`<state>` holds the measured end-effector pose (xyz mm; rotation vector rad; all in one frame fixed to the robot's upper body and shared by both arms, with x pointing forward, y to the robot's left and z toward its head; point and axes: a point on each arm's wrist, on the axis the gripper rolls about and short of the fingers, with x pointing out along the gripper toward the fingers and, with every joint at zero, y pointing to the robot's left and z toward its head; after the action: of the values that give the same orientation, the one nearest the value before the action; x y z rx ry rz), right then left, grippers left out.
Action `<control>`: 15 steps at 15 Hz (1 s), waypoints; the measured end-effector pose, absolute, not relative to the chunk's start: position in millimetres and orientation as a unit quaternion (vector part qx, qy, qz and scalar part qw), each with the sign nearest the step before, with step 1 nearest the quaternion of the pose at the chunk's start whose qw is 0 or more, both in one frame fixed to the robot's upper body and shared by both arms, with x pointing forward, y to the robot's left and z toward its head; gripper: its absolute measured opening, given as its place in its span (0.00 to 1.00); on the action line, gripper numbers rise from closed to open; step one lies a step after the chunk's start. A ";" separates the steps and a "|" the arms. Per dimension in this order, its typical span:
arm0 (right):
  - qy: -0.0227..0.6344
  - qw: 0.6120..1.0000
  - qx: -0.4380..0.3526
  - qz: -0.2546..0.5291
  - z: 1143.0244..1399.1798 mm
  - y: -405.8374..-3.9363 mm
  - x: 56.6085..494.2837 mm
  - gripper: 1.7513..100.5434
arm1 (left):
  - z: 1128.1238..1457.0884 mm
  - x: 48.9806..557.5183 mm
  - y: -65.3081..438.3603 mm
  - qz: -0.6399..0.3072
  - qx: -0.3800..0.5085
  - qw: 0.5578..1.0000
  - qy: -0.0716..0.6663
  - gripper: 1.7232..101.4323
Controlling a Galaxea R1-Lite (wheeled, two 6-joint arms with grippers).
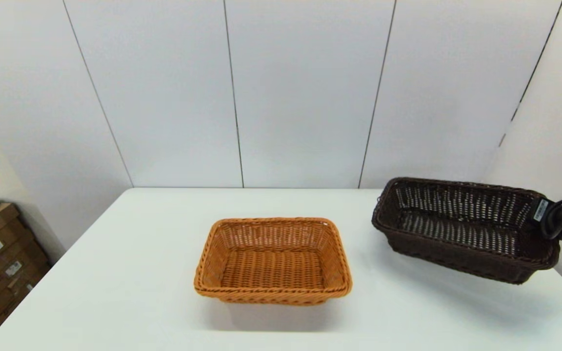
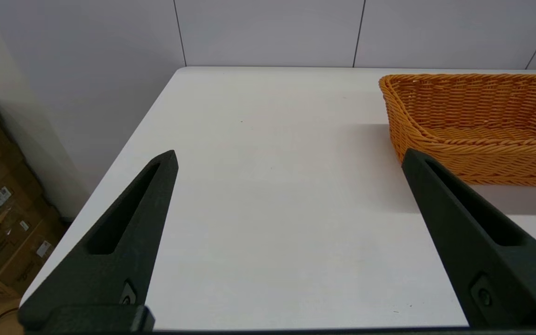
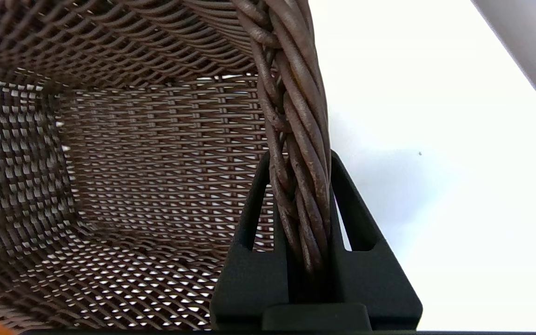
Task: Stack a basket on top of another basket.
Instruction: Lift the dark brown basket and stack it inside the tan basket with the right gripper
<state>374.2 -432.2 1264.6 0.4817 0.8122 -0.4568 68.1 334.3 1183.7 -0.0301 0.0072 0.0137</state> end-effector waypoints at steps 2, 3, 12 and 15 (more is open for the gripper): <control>0.392 0.866 0.231 -0.210 1279.7 -426.3 365.4 0.13 | 1183.7 68.1 334.3 0.007 -0.015 1.000 0.004 0.96; 0.393 0.865 0.235 -0.203 1288.2 -424.1 361.3 0.13 | 1183.7 68.1 334.3 0.007 -0.015 1.000 0.004 0.96; 0.394 0.879 0.260 -0.066 1356.5 -355.2 333.5 0.13 | 1183.7 68.1 334.3 0.007 -0.015 1.000 0.004 0.96; 0.402 0.880 0.253 0.001 1364.9 -312.6 332.3 0.13 | 1183.7 68.1 334.3 0.007 -0.015 1.000 0.004 0.96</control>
<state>332.3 -312.6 1364.9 0.5271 0.8374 0.0017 68.1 334.3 1183.7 -0.0301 0.0077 0.0137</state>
